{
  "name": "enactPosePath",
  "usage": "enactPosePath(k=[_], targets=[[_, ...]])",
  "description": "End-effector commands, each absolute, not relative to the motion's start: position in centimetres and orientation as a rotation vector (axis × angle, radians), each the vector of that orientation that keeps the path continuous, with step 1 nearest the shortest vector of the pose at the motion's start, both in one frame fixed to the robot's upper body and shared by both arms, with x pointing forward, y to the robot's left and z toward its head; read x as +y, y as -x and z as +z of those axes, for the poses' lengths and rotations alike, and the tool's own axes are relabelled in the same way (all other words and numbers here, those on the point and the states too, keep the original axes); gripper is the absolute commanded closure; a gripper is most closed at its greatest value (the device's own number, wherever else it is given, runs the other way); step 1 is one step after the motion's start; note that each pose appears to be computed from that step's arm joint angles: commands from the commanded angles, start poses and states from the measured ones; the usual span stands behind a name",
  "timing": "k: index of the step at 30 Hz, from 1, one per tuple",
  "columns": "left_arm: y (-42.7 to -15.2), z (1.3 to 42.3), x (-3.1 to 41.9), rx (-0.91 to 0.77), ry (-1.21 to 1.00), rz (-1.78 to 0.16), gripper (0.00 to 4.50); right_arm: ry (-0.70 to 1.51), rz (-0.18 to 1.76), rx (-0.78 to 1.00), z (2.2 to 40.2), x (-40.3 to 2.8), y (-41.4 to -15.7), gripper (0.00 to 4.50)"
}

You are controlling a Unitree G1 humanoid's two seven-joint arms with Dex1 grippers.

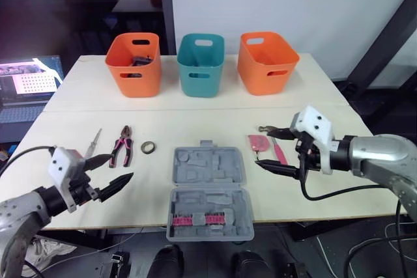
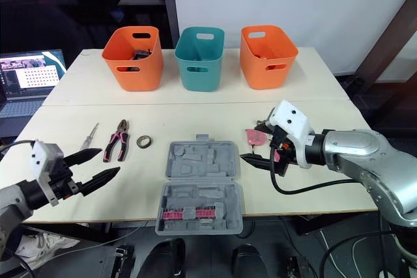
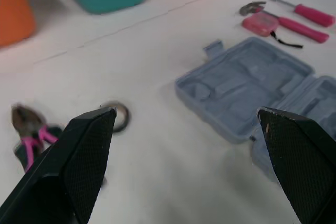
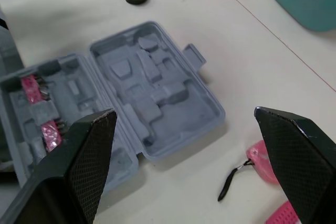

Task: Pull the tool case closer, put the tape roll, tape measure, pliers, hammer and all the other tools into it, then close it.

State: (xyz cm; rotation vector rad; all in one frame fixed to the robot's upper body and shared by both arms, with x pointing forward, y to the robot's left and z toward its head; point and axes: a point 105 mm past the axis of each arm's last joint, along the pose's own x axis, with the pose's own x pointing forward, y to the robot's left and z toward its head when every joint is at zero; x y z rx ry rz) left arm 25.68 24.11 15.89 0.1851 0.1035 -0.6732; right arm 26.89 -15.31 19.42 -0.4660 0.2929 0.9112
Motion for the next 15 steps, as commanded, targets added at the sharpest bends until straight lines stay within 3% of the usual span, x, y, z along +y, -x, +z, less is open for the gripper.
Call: enactPosePath(k=[1, 8, 15], targets=[[-26.7, 15.9, 24.1, 0.126, -0.209, -0.644, 0.00, 0.502, 0.905, 0.226, 20.7, -14.8, -26.9, 0.06], [-29.9, 14.1, 24.1, 0.221, -0.252, -0.330, 0.00, 0.463, 1.037, 0.196, 23.0, -12.9, -26.5, 0.06], [-32.3, 10.3, 19.3, 0.323, -0.189, -0.348, 0.00, 0.497, 1.056, 0.162, 23.7, -12.1, -26.9, 0.06]])
